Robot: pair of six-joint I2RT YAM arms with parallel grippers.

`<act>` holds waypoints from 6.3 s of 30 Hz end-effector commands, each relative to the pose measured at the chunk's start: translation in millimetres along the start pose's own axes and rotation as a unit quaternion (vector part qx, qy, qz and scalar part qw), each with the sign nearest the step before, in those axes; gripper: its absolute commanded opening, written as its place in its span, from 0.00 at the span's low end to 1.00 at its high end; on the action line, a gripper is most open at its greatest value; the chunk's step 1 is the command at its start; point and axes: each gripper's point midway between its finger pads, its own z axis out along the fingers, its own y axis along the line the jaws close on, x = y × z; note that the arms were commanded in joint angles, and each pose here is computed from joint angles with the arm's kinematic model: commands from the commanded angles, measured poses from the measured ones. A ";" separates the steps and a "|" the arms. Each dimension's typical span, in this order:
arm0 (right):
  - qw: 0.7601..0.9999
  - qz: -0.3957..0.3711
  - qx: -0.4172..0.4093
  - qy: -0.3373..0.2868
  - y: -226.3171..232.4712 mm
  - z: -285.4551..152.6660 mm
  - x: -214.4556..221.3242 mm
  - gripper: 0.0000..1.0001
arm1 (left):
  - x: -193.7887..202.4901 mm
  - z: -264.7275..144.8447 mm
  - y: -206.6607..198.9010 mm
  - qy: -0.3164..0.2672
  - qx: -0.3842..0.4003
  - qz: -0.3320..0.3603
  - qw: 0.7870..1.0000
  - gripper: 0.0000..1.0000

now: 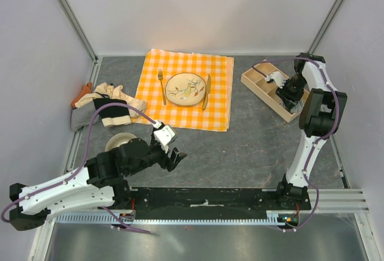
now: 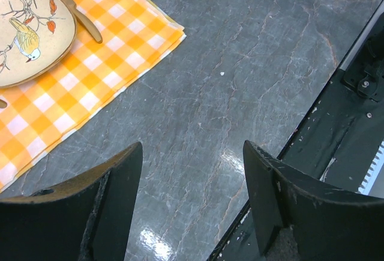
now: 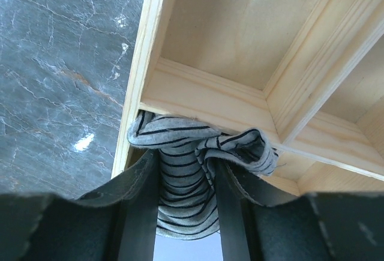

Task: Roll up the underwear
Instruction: Place the underwear in the storage box, then pick up the underwear from the corner of the board.

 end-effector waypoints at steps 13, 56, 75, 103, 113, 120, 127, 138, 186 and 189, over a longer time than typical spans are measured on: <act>0.999 0.027 0.000 -0.045 5.0 -21.7 -2.7 0.53 | -14.6 -3.0 -2.0 -0.024 0.008 0.012 1.000 0.74; 0.994 0.083 -0.067 0.039 25.0 70.4 56.3 0.00 | -11.0 -0.1 -5.6 -0.016 0.016 0.013 1.000 0.74; 0.995 0.063 0.027 -0.077 -0.2 -67.1 -3.0 0.42 | -11.1 -0.3 -4.3 -0.020 0.011 0.008 1.000 0.74; 0.831 0.094 -0.010 -0.548 181.2 -163.6 -126.2 0.98 | 11.2 -0.3 171.4 0.030 -0.222 -0.231 0.947 0.92; 0.830 0.094 -0.015 -0.549 192.0 -160.6 -124.3 0.98 | 23.5 -10.5 227.2 0.038 -0.278 -0.294 0.914 0.92; 0.832 0.147 0.024 -0.535 171.2 -159.8 -120.1 0.98 | 21.5 -24.5 235.7 0.034 -0.309 -0.285 0.907 0.92; 0.826 0.155 0.024 -0.541 171.4 -164.0 -120.5 0.98 | 46.2 -57.6 277.6 0.052 -0.398 -0.281 0.871 0.93; 0.829 0.169 -0.079 -0.528 181.6 -145.0 -130.7 0.98 | 59.8 -62.6 299.2 0.020 -0.369 -0.352 0.860 0.88; 0.811 0.063 -0.141 -0.564 227.6 -167.6 -130.8 0.98 | -10.6 -114.9 318.4 -0.075 -0.422 -0.335 0.839 0.02; 0.812 0.054 -0.136 -0.565 228.4 -168.0 -130.2 0.98 | -42.6 -109.4 298.3 -0.101 -0.390 -0.310 0.861 0.02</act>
